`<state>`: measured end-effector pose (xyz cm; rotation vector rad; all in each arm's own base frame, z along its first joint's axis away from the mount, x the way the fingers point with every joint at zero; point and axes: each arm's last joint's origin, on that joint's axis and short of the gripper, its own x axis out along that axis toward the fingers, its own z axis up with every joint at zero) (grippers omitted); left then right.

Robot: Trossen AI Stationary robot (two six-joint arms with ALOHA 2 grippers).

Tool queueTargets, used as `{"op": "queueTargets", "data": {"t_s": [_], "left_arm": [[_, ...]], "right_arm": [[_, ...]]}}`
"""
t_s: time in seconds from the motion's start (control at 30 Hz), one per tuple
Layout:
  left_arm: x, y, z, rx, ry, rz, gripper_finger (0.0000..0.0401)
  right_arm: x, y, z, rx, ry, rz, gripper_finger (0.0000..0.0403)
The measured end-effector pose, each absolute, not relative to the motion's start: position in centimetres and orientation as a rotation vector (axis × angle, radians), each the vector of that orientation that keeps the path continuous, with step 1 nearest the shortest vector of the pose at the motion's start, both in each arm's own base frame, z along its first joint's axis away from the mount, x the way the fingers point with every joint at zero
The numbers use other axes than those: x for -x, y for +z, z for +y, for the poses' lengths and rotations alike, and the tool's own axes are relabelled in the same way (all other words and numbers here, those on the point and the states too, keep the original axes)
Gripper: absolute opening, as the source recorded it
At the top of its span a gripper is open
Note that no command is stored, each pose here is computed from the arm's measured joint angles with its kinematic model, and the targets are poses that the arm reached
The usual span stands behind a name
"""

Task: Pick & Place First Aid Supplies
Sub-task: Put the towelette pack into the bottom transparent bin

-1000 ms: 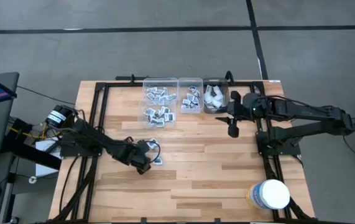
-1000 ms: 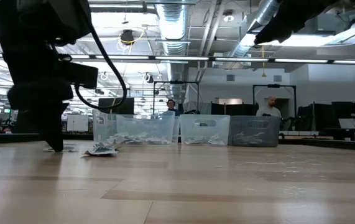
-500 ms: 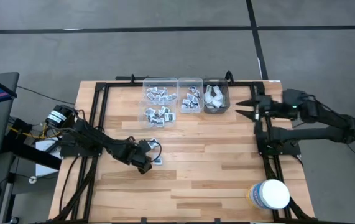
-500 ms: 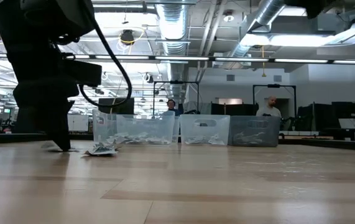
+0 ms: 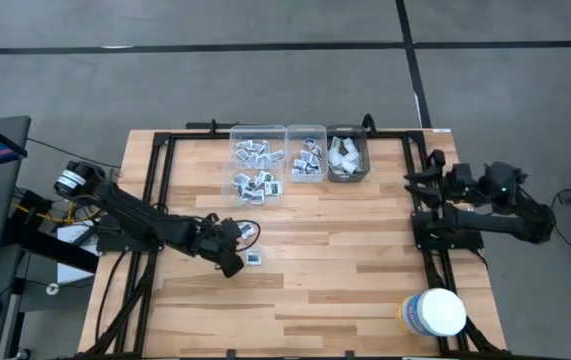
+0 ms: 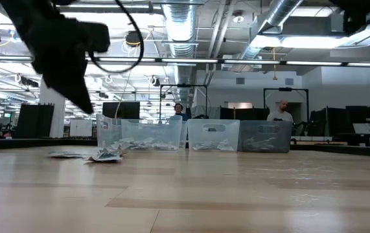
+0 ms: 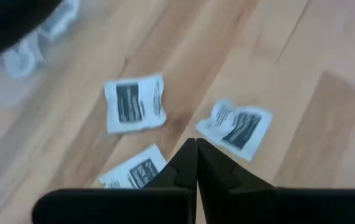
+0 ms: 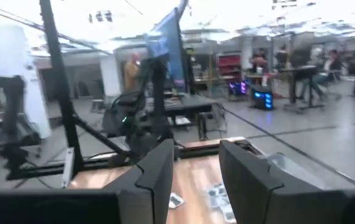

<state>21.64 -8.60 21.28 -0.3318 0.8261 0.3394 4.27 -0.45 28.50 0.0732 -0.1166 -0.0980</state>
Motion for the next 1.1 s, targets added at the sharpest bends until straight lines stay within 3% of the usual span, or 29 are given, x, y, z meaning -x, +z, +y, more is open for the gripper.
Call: {"op": "queueTargets", "data": {"t_s": [0.2,0.4,0.9,1.1], "left_arm": [[-20.7,23.1,-8.0,0.372,0.319,0.754,0.0003],[-20.2,22.6,-7.9,0.374,0.325,0.830,0.0003],[-19.7,21.9,-7.7,0.416,0.412,0.897,0.0004],[-19.9,21.5,-7.8,0.401,0.420,0.911,0.0031]], "right_arm": [[-6.8,24.3,-0.6,-0.096,-0.056,-0.013,0.0124],[-8.4,21.1,-0.8,-0.115,-0.058,0.023,0.0124],[-9.4,16.9,-1.2,-0.163,-0.156,0.110,0.0124],[-9.5,16.9,-1.2,-0.157,-0.168,0.090,0.0124]]}}
